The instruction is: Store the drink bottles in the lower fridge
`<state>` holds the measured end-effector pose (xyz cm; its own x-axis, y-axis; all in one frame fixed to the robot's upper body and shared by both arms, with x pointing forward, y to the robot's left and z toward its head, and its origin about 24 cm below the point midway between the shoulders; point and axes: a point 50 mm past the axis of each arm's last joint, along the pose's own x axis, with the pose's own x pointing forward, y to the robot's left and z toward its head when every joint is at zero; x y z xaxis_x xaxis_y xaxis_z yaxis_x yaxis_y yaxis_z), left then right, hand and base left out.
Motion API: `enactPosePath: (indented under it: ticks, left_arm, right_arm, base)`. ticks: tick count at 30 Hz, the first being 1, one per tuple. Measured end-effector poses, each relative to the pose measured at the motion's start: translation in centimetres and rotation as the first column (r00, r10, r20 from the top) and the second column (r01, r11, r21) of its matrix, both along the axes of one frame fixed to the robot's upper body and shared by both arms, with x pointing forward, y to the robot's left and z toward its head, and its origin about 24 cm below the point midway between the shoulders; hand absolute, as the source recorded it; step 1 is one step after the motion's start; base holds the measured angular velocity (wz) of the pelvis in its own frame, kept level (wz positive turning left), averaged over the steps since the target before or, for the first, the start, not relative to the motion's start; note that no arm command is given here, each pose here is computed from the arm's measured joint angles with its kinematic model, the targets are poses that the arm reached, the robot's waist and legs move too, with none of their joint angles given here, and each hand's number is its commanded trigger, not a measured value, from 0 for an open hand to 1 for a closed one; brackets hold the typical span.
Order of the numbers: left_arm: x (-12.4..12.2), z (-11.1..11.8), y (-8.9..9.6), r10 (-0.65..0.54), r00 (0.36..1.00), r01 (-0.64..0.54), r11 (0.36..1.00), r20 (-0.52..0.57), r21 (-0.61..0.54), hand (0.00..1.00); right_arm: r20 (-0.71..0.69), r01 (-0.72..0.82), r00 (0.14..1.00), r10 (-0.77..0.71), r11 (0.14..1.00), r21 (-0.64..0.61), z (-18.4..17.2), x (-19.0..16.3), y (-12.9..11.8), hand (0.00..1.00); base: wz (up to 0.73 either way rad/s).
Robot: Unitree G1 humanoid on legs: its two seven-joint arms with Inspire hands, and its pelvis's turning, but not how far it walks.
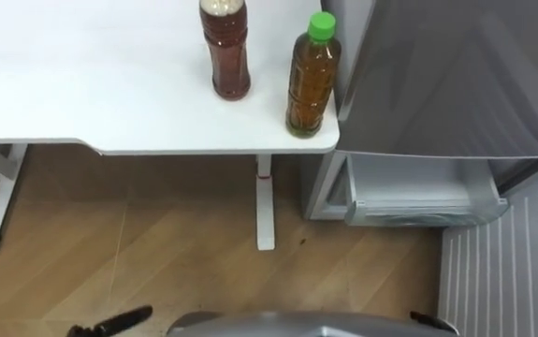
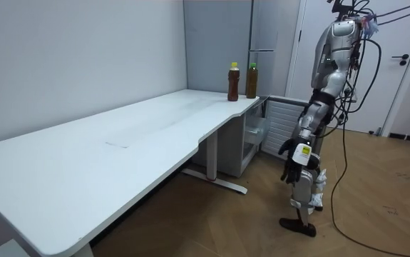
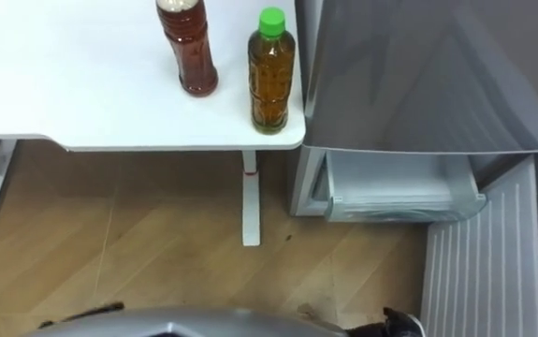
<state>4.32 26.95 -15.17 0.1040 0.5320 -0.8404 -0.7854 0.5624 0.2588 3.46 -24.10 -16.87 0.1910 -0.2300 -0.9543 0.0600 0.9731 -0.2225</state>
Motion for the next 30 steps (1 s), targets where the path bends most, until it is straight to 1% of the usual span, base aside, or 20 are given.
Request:
enactPosePath:
  ticks: [1,5,8,10,11,14,16,17,19,20,22,23,24,25,26,28,29,30]
  left_arm:
    - [0.6,0.4,0.4,0.04,0.999,-0.041,0.999,0.034,0.028,0.0]
    - [2.4,1.5,1.2,0.064,0.993,-0.076,0.989,0.097,0.127,0.0]
    - [4.1,2.9,1.7,0.079,0.981,-0.115,0.972,0.179,0.204,0.0]
    - [5.8,4.4,2.3,0.058,0.968,-0.13,0.948,0.242,0.289,0.0]
    - [6.2,4.8,2.4,0.047,0.965,-0.129,0.941,0.256,0.313,0.0]
    - [8.3,7.3,2.8,0.005,0.939,-0.156,0.897,0.343,0.413,0.0]
    - [10.2,9.9,2.9,-0.057,0.899,-0.187,0.847,0.434,0.498,0.0]
    - [10.6,10.4,3.0,-0.074,0.89,-0.193,0.834,0.45,0.518,0.0]
    - [12.2,13.0,2.6,-0.155,0.842,-0.213,0.785,0.517,0.582,0.0]
    - [12.5,13.7,2.5,-0.185,0.827,-0.213,0.771,0.531,0.601,0.0]
    - [13.5,16.2,2.2,-0.289,0.77,-0.228,0.708,0.569,0.669,0.0]
    - [13.7,16.9,2.1,-0.314,0.756,-0.233,0.691,0.574,0.685,0.0]
    - [14.1,18.2,1.8,-0.357,0.72,-0.251,0.665,0.595,0.704,0.0]
    - [14.4,19.6,1.5,-0.388,0.677,-0.276,0.654,0.626,0.704,0.0]
    - [14.5,20.2,1.4,-0.4,0.654,-0.289,0.651,0.642,0.701,0.0]
    - [14.8,22.6,0.5,-0.458,0.567,-0.327,0.638,0.685,0.697,0.0]
    - [14.8,23.1,0.3,-0.471,0.546,-0.332,0.637,0.693,0.695,0.0]
    - [15.0,24.0,-0.3,-0.499,0.505,-0.34,0.635,0.704,0.694,0.0]
  right_arm:
    - [0.0,-0.002,1.0,0.002,1.0,-0.007,0.0,0.0,0.0,0.0]
    - [0.005,0.003,1.0,-0.003,1.0,-0.021,0.0,0.0,-0.1,0.0]
    - [0.019,-0.011,1.0,0.012,1.0,-0.02,0.1,0.3,-0.1,0.0]
    - [0.034,-0.026,0.999,0.027,0.999,-0.019,0.1,0.6,0.0,0.0]
    - [0.038,-0.03,0.999,0.03,0.999,-0.018,0.1,0.7,0.0,0.0]
    - [0.045,-0.032,0.998,0.032,0.999,-0.01,0.1,0.6,0.0,0.0]
    - [0.051,-0.025,0.998,0.025,1.0,-0.007,0.2,0.7,-0.1,0.0]
    - [0.054,-0.024,0.998,0.024,1.0,-0.003,0.2,0.8,-0.1,0.0]
    - [0.066,-0.028,0.997,0.027,1.0,0.004,0.2,0.8,0.0,0.0]
    - [0.069,-0.024,0.997,0.024,1.0,0.004,0.2,0.8,-0.1,0.0]
    - [0.077,-0.022,0.997,0.021,1.0,0.003,0.2,0.8,-0.1,0.0]
    - [0.077,-0.021,0.997,0.021,1.0,0.003,0.2,0.8,-0.1,0.0]
    - [0.078,-0.02,0.997,0.02,1.0,0.004,0.2,0.9,-0.1,0.0]
    - [0.08,-0.02,0.997,0.019,1.0,0.008,0.2,0.9,-0.1,0.0]
    - [0.08,-0.019,0.997,0.018,1.0,0.009,0.2,0.9,0.0,0.0]
    - [0.08,-0.02,0.997,0.019,1.0,0.012,0.2,0.9,0.0,0.0]
    - [0.08,-0.02,0.997,0.019,1.0,0.013,0.2,0.9,0.0,0.0]
    - [0.079,-0.022,0.997,0.02,1.0,0.018,0.2,0.8,0.0,0.0]
  base:
    - [0.0]
    - [0.0]
    - [0.0]
    - [0.0]
    - [0.0]
    - [0.06]
    - [0.03]
    - [0.0]
    - [0.03]
    - [0.07]
    - [0.02]
    - [0.0]
    - [-0.05]
    - [-0.04]
    - [0.0]
    - [0.03]
    - [0.04]
    - [0.1]
